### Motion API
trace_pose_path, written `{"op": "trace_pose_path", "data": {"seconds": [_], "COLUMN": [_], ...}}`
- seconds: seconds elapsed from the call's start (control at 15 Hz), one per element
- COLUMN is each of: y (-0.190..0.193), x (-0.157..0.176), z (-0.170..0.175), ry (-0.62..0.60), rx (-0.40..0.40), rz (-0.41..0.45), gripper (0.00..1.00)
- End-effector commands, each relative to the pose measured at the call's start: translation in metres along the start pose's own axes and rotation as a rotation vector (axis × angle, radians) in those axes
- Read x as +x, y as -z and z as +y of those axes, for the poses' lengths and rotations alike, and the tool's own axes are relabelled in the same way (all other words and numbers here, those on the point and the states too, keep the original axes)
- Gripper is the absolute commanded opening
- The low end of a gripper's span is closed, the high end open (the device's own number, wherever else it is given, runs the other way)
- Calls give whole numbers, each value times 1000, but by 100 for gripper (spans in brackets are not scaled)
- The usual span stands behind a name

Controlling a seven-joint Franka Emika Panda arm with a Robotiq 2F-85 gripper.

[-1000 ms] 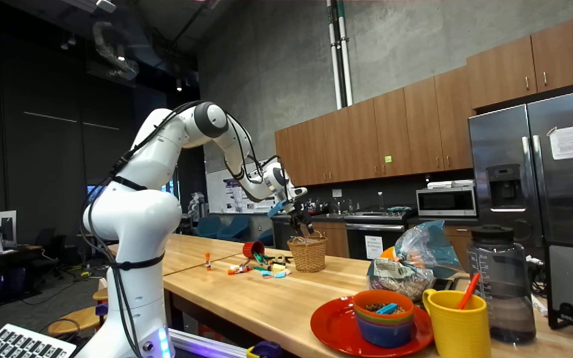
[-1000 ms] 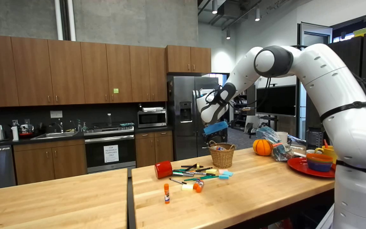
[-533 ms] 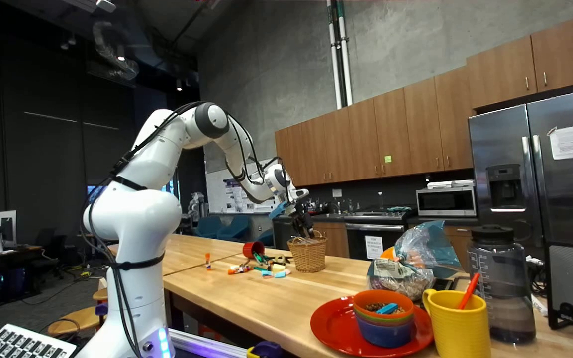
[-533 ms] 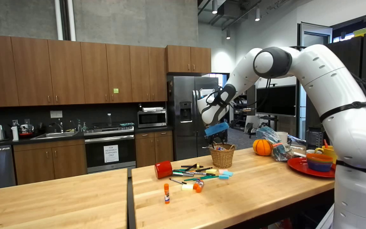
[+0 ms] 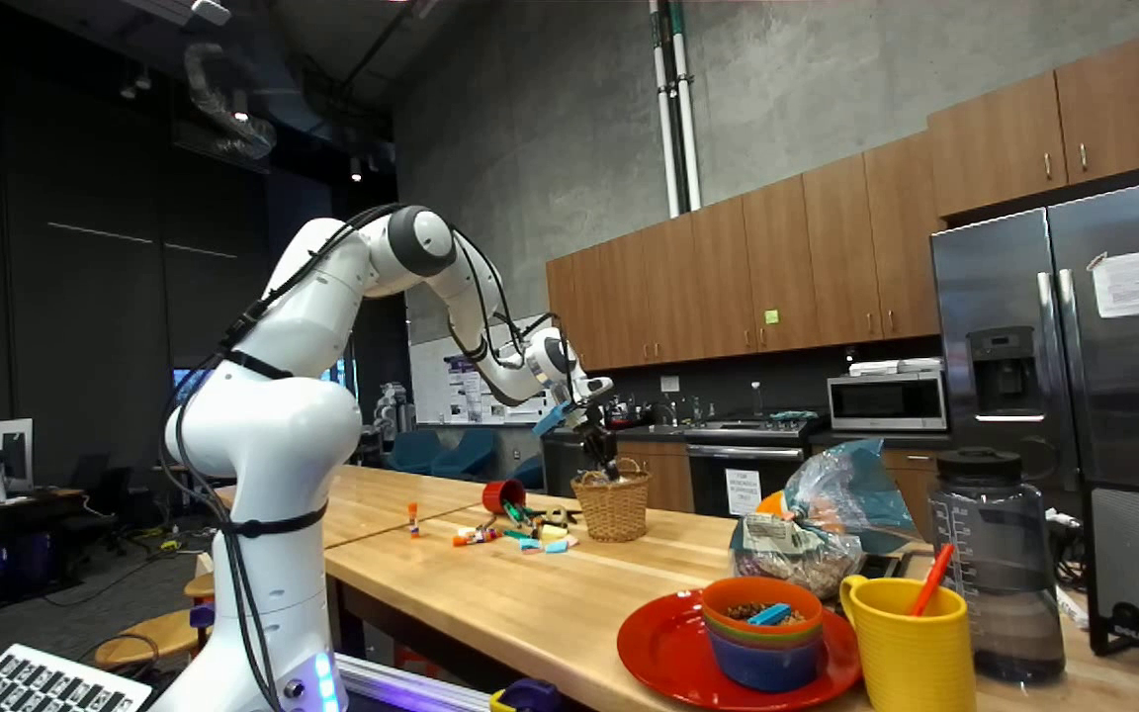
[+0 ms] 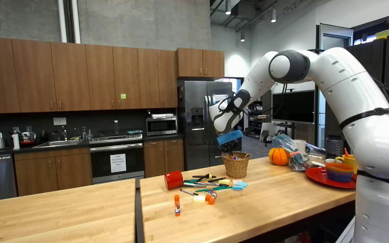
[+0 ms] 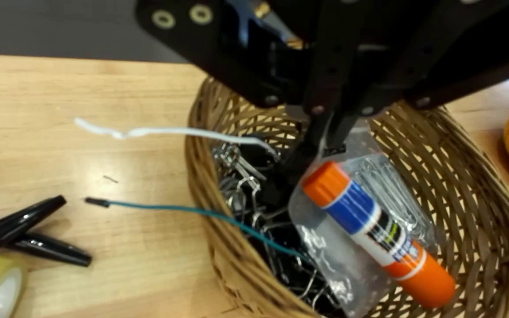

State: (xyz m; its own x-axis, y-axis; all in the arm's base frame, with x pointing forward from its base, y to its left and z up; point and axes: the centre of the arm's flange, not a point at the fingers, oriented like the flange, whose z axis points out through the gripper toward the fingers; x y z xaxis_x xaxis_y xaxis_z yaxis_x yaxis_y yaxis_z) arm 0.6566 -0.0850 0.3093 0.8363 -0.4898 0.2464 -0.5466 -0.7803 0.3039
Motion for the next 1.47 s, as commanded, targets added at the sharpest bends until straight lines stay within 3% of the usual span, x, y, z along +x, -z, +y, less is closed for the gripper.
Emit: {"op": "trace_pose_path", "data": {"seconds": [0.0, 0.33, 0.87, 1.33, 1.4], "y": [25, 74, 166, 250, 261], "x": [-3, -3, -19, -46, -52], "z": [4, 10, 16, 34, 38], "ry": [11, 13, 74, 276, 309], "rx": [37, 81, 229, 464, 486], "rz": [15, 88, 135, 92, 82], "gripper": [0, 0, 0, 0, 7]}}
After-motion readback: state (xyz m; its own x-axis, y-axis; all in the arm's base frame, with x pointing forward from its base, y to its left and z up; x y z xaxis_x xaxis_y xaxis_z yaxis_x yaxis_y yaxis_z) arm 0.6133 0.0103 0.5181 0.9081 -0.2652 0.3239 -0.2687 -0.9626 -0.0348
